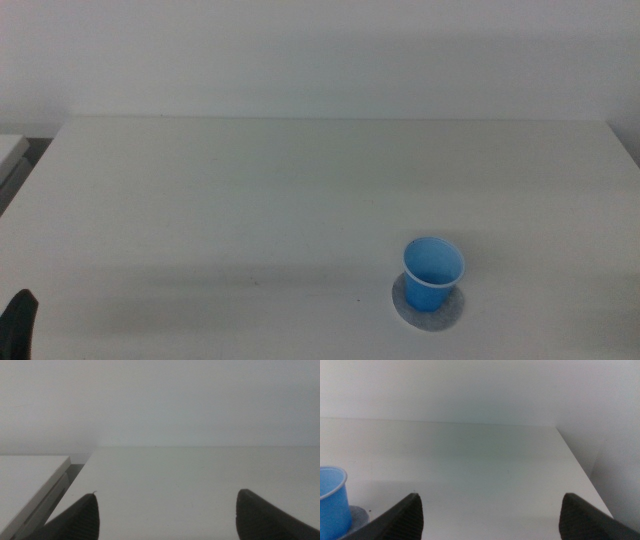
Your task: Place an empty cup on a cup mat.
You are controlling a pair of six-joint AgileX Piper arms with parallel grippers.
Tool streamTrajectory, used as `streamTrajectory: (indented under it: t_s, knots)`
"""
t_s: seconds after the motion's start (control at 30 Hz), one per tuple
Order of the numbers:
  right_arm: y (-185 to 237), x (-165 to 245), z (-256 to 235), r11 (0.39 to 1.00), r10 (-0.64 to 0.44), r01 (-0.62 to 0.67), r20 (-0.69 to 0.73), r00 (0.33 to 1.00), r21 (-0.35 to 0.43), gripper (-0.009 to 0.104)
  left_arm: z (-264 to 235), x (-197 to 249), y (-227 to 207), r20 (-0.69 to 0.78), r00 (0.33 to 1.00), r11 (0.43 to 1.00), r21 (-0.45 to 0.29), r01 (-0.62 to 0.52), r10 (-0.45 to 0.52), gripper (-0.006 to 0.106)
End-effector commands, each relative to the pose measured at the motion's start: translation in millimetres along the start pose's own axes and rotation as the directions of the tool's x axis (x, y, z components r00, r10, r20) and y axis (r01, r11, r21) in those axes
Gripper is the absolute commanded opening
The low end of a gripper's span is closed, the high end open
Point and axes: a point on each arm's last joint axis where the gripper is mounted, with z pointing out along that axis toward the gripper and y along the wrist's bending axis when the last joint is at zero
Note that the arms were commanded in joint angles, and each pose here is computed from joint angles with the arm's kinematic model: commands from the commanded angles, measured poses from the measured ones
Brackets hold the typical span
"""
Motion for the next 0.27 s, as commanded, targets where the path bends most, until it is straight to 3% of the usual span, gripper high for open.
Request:
streamTrajectory:
  t_s: [0.0, 0.23]
  knots:
    - [0.0, 0.2, -0.1, 1.0, -0.01, 0.01, 0.008, 1.0, 0.0, 0.093, -0.3, -0.7, -0.6, 0.014, 1.0, 1.0, 0.009, 0.012, -0.013, 0.094]
    - [0.0, 0.2, -0.1, 1.0, -0.01, 0.01, 0.008, 1.0, 0.0, 0.093, -0.4, -2.5, -0.5, 0.033, 0.999, 1.0, 0.007, 0.01, -0.01, 0.094]
